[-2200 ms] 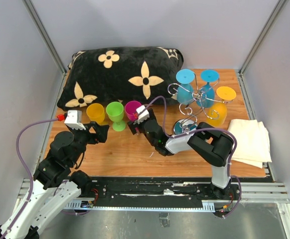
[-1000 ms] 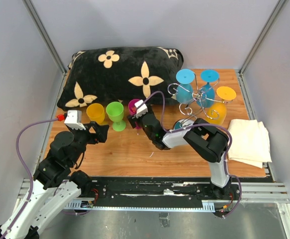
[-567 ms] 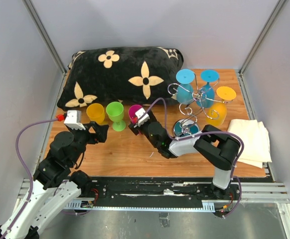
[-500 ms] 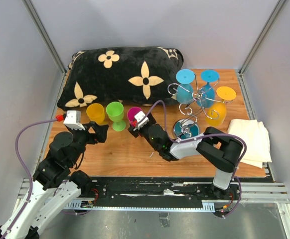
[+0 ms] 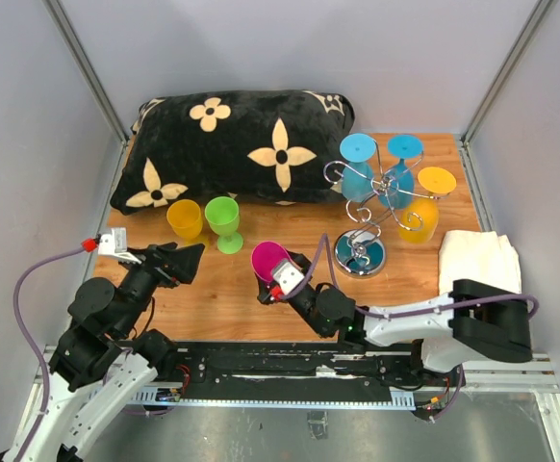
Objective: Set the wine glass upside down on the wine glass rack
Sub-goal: Pick up the wine glass at the center of the board.
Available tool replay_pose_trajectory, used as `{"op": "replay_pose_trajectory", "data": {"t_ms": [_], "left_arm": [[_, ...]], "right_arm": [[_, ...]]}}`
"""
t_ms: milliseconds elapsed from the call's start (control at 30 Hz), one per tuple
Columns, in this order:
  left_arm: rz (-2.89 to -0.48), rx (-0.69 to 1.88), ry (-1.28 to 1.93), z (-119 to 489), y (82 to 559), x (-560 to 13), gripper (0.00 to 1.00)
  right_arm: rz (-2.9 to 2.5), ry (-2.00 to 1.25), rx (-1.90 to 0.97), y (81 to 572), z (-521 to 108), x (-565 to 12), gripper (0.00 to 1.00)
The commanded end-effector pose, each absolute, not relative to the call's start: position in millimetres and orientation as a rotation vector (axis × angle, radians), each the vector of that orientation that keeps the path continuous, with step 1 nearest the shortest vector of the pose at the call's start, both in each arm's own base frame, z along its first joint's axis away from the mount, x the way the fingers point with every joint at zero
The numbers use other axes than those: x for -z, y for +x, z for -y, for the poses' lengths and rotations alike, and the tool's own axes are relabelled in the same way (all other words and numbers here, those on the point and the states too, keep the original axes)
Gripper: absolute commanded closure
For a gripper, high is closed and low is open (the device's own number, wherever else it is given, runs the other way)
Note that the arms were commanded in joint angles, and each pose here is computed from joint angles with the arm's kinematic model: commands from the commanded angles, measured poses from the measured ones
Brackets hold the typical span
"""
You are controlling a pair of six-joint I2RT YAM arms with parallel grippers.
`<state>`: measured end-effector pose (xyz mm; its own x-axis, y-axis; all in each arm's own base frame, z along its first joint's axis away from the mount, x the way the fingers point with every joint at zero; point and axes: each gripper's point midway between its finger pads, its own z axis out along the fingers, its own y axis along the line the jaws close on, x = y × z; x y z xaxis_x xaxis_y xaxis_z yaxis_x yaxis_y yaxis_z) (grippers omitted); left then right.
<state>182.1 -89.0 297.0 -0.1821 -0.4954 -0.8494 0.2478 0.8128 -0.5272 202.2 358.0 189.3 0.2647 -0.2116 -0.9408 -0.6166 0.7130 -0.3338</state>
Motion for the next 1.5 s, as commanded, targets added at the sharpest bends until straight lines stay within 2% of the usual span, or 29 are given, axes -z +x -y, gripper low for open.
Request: {"op": "replay_pose_trajectory", "data": {"t_ms": [0, 233, 433, 700, 1133, 1233, 1467], "left_arm": [[-1.560, 0.849, -0.238, 101.1, 170.4, -317.0, 0.09], [-1.512, 0.986, -0.231, 116.8, 166.2, -338.7, 0.13], [-1.560, 1.149, -0.226, 153.5, 179.4, -333.7, 0.15], [-1.478, 1.292, -0.271, 169.0, 188.5, -351.2, 0.17], [-1.551, 1.363, -0.315, 221.8, 182.4, -317.0, 0.21], [-1.553, 1.387, -0.316, 226.6, 181.5, -314.9, 0.26], [-1.558, 1.442, -0.291, 236.3, 175.8, -312.6, 0.52]], "right_arm": [[-1.202, -0.710, -0.335, 181.8, -346.0, -243.6, 0.31], [-1.079, -0.648, -0.529, 157.5, -334.8, -317.4, 0.31], [-1.005, -0.586, -0.616, 148.5, -326.0, -361.5, 0.31], [-0.957, -0.569, -0.660, 141.5, -320.1, -377.3, 0.31], [-0.923, -0.519, -0.684, 140.2, -312.9, -388.9, 0.31], [-0.922, -0.519, -0.683, 140.3, -313.2, -388.9, 0.31], [-0.913, -0.511, -0.684, 140.1, -312.6, -391.6, 0.31]]}}
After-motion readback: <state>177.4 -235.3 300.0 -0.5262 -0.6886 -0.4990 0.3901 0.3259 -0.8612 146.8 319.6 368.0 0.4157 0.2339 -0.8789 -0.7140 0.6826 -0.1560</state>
